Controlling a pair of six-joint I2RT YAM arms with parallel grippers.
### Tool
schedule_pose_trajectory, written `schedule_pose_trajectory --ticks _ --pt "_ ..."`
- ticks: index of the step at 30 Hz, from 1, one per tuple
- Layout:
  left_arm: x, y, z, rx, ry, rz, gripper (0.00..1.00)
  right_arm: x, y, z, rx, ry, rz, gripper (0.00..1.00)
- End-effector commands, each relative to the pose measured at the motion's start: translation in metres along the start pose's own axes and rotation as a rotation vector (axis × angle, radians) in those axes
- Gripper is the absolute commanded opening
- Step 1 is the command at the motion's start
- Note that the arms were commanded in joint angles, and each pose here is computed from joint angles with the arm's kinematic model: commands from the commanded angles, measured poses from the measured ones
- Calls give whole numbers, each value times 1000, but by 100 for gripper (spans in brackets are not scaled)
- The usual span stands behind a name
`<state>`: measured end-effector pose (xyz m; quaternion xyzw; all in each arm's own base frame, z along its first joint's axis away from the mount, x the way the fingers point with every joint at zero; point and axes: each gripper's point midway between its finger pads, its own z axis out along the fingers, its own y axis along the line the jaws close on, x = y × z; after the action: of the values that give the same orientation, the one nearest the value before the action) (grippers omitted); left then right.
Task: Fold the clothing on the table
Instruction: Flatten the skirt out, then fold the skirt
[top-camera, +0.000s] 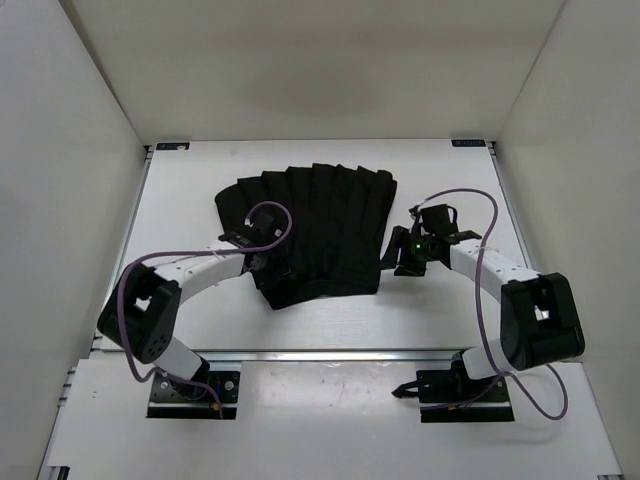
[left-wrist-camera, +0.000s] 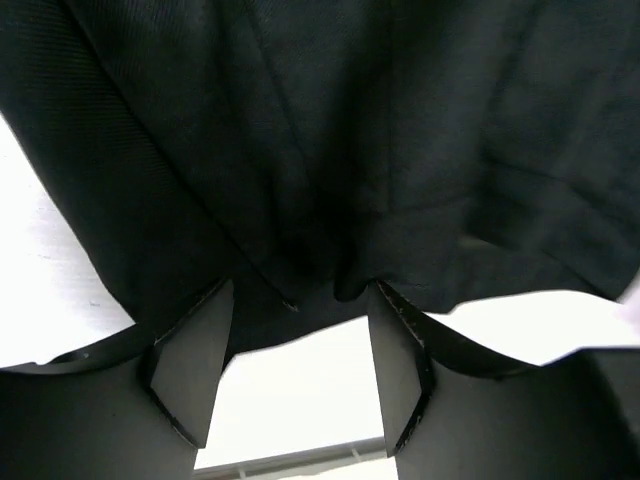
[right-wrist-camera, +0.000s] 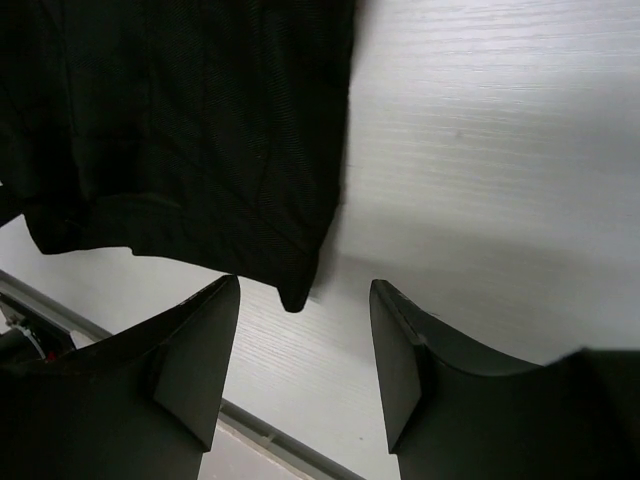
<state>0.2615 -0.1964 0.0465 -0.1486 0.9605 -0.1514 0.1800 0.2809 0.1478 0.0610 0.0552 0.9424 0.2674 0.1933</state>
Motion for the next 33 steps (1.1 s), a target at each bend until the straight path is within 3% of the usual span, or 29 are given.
schedule_pose_trajectory --ticks 1,9,11,14,16,17,21,23,24,29,33 --pt "3 8 3 -77 4 10 67 -12 14 2 -35 -44 -11 52" --pt "30 26 24 -179 97 35 68 -3 9 14 -3 -5 -19 53" --pt "34 33 28 -187 111 17 58 -3 9 16 8 1 -23 53" --pt "34 39 32 -197 118 6 33 1 8 21 21 15 -32 53" --pt "35 37 33 -199 120 12 6 6 11 26 14 24 -30 53" --pt "35 36 33 -197 118 11 0 5 11 27 20 21 -13 53" --pt "33 31 31 -166 112 1 0 8 15 38 21 44 -24 51" --pt "32 28 29 -152 108 -1 0 8 16 42 27 56 -25 6" --pt "31 28 27 -142 108 -3 0 9 18 42 16 72 -26 0" --pt "18 26 8 -68 88 -44 0 1 11 25 30 52 -13 0" --pt "17 41 -11 -27 62 -93 20 13 -8 7 44 49 20 1"
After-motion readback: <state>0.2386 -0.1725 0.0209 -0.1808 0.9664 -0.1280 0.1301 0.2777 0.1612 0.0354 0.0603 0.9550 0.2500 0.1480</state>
